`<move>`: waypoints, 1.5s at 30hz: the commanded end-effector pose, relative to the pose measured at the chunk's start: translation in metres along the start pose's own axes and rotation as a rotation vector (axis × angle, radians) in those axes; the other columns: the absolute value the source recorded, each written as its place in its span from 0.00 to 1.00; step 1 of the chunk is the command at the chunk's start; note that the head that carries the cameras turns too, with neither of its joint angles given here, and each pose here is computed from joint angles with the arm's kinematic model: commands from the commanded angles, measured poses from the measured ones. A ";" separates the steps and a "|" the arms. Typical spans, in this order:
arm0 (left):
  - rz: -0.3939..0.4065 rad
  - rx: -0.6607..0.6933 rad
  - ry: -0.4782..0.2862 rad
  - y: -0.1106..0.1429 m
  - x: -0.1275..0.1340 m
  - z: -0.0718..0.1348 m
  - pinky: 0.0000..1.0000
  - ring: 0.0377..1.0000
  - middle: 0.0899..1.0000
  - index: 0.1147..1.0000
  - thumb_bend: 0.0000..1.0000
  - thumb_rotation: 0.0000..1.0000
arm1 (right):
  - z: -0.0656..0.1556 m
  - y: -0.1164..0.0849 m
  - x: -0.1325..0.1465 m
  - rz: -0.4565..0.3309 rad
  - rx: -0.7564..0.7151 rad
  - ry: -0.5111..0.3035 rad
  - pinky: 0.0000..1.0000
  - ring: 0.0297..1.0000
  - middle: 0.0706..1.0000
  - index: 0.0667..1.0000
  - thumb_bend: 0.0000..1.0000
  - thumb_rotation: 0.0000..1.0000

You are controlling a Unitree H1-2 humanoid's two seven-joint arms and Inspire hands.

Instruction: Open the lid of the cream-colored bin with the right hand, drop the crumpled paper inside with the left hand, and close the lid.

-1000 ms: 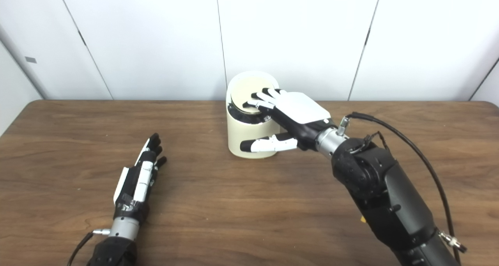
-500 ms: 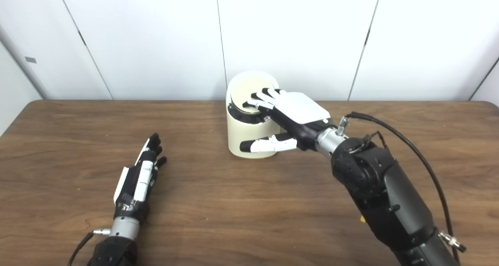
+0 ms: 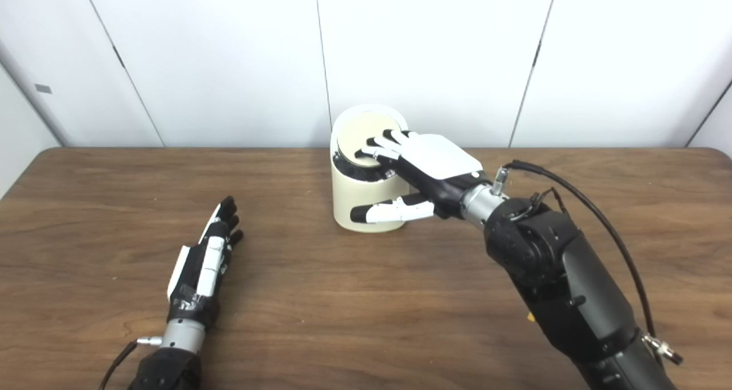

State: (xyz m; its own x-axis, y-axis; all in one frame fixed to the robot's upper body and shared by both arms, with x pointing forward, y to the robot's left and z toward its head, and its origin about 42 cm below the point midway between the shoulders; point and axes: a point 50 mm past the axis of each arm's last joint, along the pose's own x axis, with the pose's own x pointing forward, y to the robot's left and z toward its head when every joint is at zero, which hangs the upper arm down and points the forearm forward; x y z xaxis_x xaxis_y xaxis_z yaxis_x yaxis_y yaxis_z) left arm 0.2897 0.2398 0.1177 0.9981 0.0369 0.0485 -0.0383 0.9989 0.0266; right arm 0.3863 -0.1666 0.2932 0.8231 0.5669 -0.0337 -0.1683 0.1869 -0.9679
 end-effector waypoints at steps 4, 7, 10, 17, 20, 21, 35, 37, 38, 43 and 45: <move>0.001 0.014 0.040 0.002 -0.003 -0.003 1.00 1.00 1.00 1.00 0.76 0.90 | 0.000 -0.006 0.000 0.047 -0.016 0.001 1.00 1.00 0.94 0.86 0.73 1.00; 0.002 0.017 0.038 0.002 -0.004 -0.002 1.00 1.00 1.00 1.00 0.75 0.91 | 0.000 -0.007 0.000 0.053 -0.021 0.000 1.00 1.00 0.94 0.85 0.73 1.00; 0.003 0.011 0.035 0.001 -0.004 0.000 1.00 1.00 1.00 1.00 0.74 0.91 | 0.000 -0.007 -0.001 0.062 -0.026 0.000 1.00 1.00 0.93 0.84 0.72 1.00; 0.003 0.009 0.034 0.000 -0.005 0.001 1.00 1.00 1.00 1.00 0.75 0.92 | 0.002 -0.005 -0.002 0.091 -0.052 0.005 1.00 1.00 0.92 0.82 0.73 1.00; 0.001 0.011 0.032 0.000 -0.006 0.001 1.00 1.00 1.00 1.00 0.74 0.93 | 0.002 -0.005 -0.002 0.105 -0.065 0.010 1.00 1.00 0.91 0.81 0.73 1.00; 0.000 0.010 0.032 0.000 -0.006 0.001 1.00 1.00 1.00 1.00 0.74 0.94 | 0.002 -0.004 -0.002 0.109 -0.068 0.011 1.00 1.00 0.91 0.81 0.73 1.00; -0.005 0.014 0.039 -0.002 -0.006 0.003 1.00 1.00 1.00 1.00 0.74 0.94 | 0.005 -0.005 -0.001 0.106 -0.040 0.014 1.00 1.00 0.91 0.86 0.72 1.00; -0.006 0.016 0.040 -0.002 -0.006 0.003 1.00 1.00 1.00 1.00 0.74 0.94 | 0.005 -0.006 -0.002 0.082 -0.015 0.006 1.00 1.00 0.92 0.89 0.73 1.00; -0.008 0.020 0.040 -0.002 -0.006 0.002 1.00 1.00 1.00 1.00 0.74 0.94 | 0.005 -0.007 -0.002 0.065 0.001 0.002 1.00 1.00 0.93 0.90 0.73 1.00; -0.023 0.021 0.039 -0.003 -0.006 0.001 1.00 1.00 1.00 1.00 0.74 0.93 | 0.006 -0.008 -0.004 -0.001 0.092 -0.023 1.00 1.00 1.00 0.96 0.72 1.00; -0.031 0.028 0.044 -0.004 -0.005 0.000 1.00 1.00 1.00 1.00 0.75 0.91 | 0.005 -0.008 -0.004 -0.028 0.120 -0.029 1.00 1.00 1.00 0.99 0.70 1.00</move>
State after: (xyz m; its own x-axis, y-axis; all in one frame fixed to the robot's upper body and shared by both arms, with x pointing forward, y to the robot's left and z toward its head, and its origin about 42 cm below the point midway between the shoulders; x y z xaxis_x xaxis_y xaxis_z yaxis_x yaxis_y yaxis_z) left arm 0.2874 0.2350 0.1216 0.9993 0.0211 0.0319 -0.0224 0.9989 0.0412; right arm 0.3804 -0.1686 0.2942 0.8197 0.5719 -0.0329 -0.2238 0.2668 -0.9374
